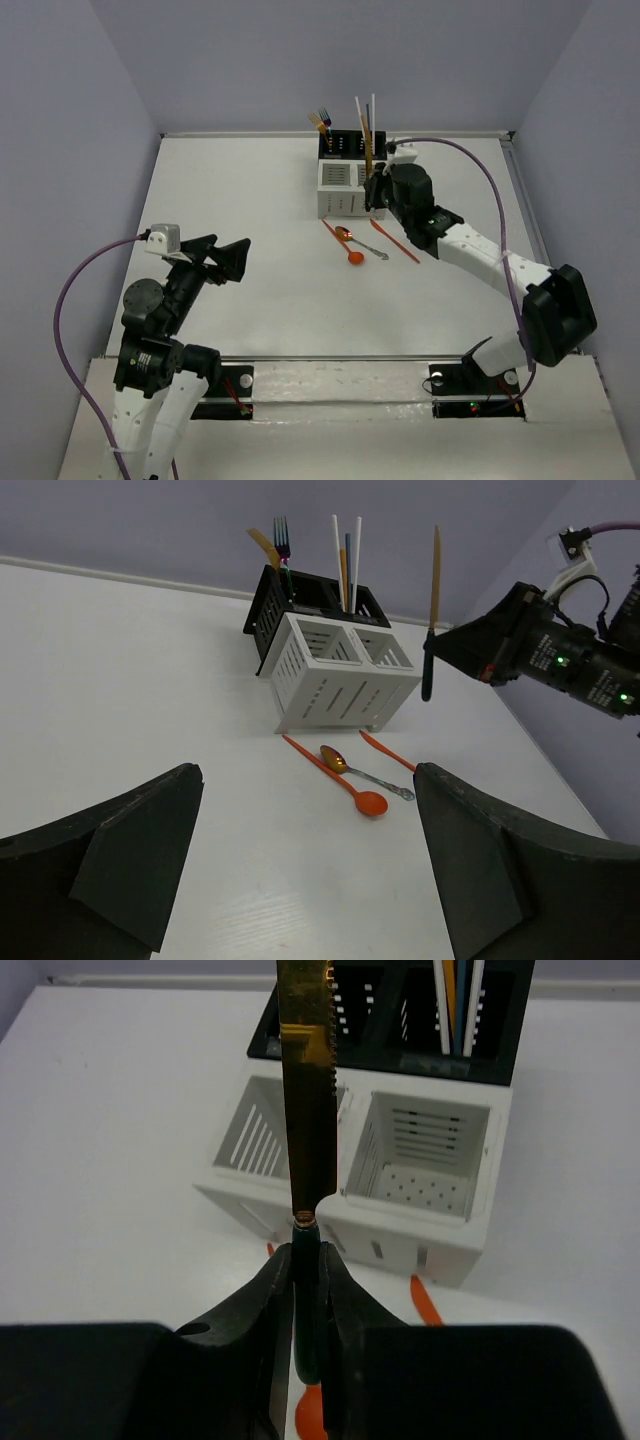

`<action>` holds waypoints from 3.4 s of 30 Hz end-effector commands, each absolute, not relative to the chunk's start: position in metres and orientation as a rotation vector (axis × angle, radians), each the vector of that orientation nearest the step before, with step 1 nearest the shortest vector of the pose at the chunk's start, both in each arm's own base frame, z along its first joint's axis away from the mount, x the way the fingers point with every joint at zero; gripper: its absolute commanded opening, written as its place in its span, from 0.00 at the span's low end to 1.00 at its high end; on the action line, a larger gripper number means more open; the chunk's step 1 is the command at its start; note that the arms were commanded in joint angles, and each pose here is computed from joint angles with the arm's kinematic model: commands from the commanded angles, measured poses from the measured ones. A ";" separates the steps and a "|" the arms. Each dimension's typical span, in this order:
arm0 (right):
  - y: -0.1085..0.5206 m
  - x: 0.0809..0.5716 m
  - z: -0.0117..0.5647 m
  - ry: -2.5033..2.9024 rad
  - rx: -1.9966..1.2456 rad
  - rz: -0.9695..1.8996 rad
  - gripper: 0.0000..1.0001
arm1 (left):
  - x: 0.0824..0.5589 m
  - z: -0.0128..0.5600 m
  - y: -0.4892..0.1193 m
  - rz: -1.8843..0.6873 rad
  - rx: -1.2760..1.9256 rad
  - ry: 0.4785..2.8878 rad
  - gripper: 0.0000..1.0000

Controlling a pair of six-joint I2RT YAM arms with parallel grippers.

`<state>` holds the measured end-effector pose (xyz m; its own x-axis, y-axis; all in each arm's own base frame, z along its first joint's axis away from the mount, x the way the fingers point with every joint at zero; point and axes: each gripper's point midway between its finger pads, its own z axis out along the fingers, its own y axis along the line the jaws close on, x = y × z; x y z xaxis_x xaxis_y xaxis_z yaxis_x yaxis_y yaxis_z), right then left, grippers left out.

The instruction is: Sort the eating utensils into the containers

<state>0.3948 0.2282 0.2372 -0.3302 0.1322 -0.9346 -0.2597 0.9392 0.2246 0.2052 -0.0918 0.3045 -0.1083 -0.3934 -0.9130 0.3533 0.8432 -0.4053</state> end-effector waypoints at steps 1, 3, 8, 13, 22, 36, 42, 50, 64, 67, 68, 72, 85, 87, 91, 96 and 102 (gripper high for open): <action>0.232 0.449 0.308 1.553 0.014 0.352 0.07 | 0.205 0.315 -0.095 -0.640 -0.004 1.509 0.99; 0.228 0.470 0.303 1.535 0.026 0.308 0.07 | 0.206 0.313 -0.094 -0.637 -0.005 1.515 0.99; 0.218 0.509 0.300 1.508 0.095 0.319 0.07 | 0.207 0.312 -0.095 -0.638 -0.004 1.520 0.99; 0.217 0.534 0.290 1.507 0.106 0.294 0.07 | 0.209 0.310 -0.095 -0.634 -0.003 1.531 0.99; 0.214 0.540 0.247 1.556 0.101 0.267 0.07 | 0.209 0.309 -0.095 -0.633 -0.005 1.532 0.99; 0.199 0.504 0.266 1.522 0.069 0.273 0.39 | 0.208 0.311 -0.095 -0.636 -0.004 1.524 0.99; 0.183 0.464 0.252 1.631 -0.003 0.242 0.34 | 0.207 0.312 -0.095 -0.639 0.000 1.519 0.99; 0.149 0.406 0.140 2.072 0.022 0.151 0.37 | 0.204 0.315 -0.096 -0.644 0.006 1.507 0.99; 0.133 0.383 0.041 2.480 -0.026 0.076 0.50 | 0.203 0.316 -0.094 -0.641 0.000 1.498 0.99; 0.139 0.382 0.032 2.513 -0.054 0.110 0.51 | 0.203 0.317 -0.095 -0.642 0.001 1.498 0.99; 0.139 0.382 0.030 2.519 -0.056 0.107 0.52 | 0.203 0.317 -0.094 -0.641 0.000 1.497 0.99; 0.147 0.377 0.021 2.575 -0.085 0.151 0.49 | 0.203 0.317 -0.094 -0.641 -0.002 1.495 0.99; 0.147 0.350 0.017 2.684 -0.073 0.117 0.19 | 0.200 0.319 -0.096 -0.650 0.007 1.490 0.99; 0.149 0.344 0.018 2.698 -0.083 0.121 0.15 | 0.201 0.319 -0.096 -0.649 0.008 1.490 0.99; 0.145 0.332 0.024 2.706 -0.064 0.126 0.09 | 0.201 0.318 -0.096 -0.648 0.006 1.491 0.99; 0.149 0.325 0.042 2.661 -0.079 0.200 0.07 | 0.200 0.319 -0.096 -0.650 0.009 1.490 0.99; 0.156 0.320 0.099 2.518 -0.107 0.321 0.07 | 0.200 0.319 -0.096 -0.648 0.007 1.490 0.99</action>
<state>0.3209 0.1437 0.0562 -0.8738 -0.0148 -0.4861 -0.0871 0.9881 0.1264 0.2033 -0.0932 0.3057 -0.1057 -0.3940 -0.9130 0.3626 0.8397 -0.4043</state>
